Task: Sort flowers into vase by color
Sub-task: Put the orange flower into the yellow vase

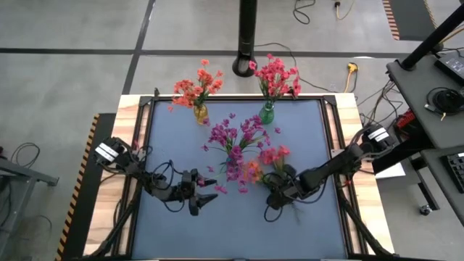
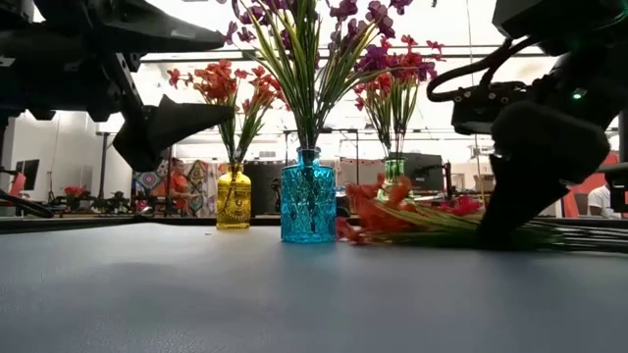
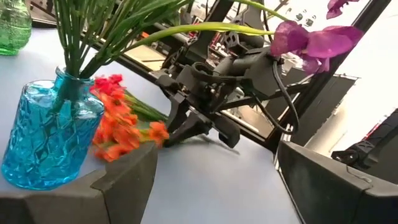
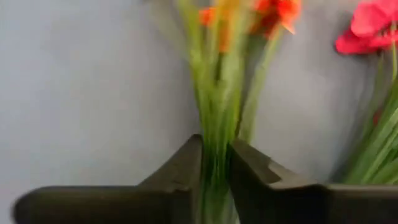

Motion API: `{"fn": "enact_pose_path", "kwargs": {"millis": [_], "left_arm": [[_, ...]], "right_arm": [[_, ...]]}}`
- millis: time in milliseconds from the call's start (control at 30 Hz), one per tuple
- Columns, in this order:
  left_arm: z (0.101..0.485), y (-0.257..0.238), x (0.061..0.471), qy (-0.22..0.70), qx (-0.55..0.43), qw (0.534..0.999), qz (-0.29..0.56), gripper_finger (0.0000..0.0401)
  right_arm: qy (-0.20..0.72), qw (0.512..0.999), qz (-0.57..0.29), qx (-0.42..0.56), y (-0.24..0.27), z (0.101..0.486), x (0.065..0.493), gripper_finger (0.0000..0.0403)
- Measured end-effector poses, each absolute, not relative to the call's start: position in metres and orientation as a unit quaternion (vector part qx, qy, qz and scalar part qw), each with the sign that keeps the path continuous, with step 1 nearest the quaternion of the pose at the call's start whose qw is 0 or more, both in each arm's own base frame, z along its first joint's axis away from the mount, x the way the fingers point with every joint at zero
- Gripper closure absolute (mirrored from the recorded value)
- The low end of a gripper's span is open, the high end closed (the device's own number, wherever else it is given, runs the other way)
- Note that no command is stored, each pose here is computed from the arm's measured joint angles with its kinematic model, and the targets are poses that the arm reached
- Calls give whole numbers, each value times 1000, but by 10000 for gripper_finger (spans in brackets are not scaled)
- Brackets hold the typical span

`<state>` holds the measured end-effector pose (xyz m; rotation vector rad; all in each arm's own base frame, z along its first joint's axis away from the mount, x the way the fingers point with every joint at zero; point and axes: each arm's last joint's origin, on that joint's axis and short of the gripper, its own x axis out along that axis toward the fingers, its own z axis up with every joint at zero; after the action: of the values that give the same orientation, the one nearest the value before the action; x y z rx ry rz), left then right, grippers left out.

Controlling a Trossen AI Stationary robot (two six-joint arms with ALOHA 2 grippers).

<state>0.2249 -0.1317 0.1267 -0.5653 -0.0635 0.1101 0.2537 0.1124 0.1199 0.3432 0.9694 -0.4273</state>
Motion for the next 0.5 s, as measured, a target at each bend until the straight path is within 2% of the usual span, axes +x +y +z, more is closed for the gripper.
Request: {"fn": "enact_pose_path", "kwargs": {"millis": [100,200,500], "left_arm": [[126,-131,224,-30,-278,959,55,86],[126,-131,224,-30,-278,959,55,86],[126,-131,224,-31,-274,960,54,86]], "right_arm": [[468,845,-201,162,110,127,249,370],[474,843,-196,165,108,139,242,385],[477,846,-147,188,105,176,222,376]]}}
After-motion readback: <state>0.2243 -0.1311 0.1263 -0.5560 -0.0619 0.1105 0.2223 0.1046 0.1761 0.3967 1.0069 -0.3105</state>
